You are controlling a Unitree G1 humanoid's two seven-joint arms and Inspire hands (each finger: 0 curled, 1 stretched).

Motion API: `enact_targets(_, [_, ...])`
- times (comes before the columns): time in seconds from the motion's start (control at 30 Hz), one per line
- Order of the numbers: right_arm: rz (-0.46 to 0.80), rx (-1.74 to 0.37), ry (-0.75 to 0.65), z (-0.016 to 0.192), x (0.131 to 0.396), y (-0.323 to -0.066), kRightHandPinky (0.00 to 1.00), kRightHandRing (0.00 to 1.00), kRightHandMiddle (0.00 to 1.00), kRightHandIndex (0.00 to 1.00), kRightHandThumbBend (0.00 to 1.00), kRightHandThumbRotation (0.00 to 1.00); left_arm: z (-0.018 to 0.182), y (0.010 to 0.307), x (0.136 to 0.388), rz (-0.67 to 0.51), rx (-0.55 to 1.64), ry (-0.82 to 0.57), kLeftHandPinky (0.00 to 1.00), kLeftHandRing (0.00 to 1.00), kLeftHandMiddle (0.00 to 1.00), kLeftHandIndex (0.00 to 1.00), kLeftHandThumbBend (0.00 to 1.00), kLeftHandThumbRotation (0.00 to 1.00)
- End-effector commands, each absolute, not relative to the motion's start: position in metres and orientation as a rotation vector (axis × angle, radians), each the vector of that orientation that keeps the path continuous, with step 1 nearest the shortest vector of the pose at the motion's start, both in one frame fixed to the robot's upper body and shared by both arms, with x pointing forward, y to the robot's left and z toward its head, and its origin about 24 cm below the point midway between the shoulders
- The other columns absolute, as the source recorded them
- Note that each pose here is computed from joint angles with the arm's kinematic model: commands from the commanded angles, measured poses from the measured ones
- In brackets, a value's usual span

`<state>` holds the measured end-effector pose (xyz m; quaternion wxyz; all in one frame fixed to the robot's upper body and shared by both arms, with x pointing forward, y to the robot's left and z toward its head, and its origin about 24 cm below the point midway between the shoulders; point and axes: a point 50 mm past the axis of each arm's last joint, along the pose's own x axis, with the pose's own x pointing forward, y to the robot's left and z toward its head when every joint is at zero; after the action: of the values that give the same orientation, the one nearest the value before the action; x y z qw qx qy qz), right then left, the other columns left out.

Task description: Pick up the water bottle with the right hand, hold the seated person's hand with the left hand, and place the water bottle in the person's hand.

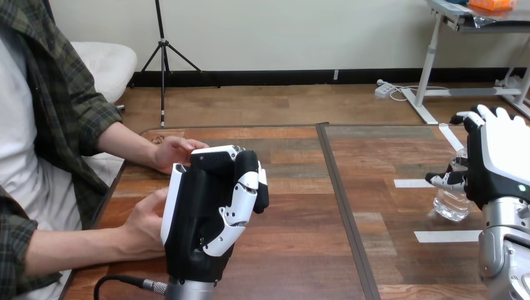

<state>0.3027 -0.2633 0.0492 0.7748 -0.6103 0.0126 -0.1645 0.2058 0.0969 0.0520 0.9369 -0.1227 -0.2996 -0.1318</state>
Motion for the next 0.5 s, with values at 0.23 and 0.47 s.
enact_targets(0.23, [-0.388,-1.326,-0.052,0.0801,0.3266,-0.2593,0.95,0.95,0.9,0.77,0.76,0.08,0.0643,0.0896,0.2109,-0.254,-0.288,-0.673,0.07,0.1,0.19,0.26,0.0,0.0])
enact_targets(0.47, [-0.385,-1.312,-0.04,0.0801,0.3274,-0.2587,0.94,0.95,0.9,0.76,0.75,0.08,0.0641,0.0893,0.2106,-0.251,-0.292,-0.672,0.07,0.1,0.19,0.26,0.0,0.0])
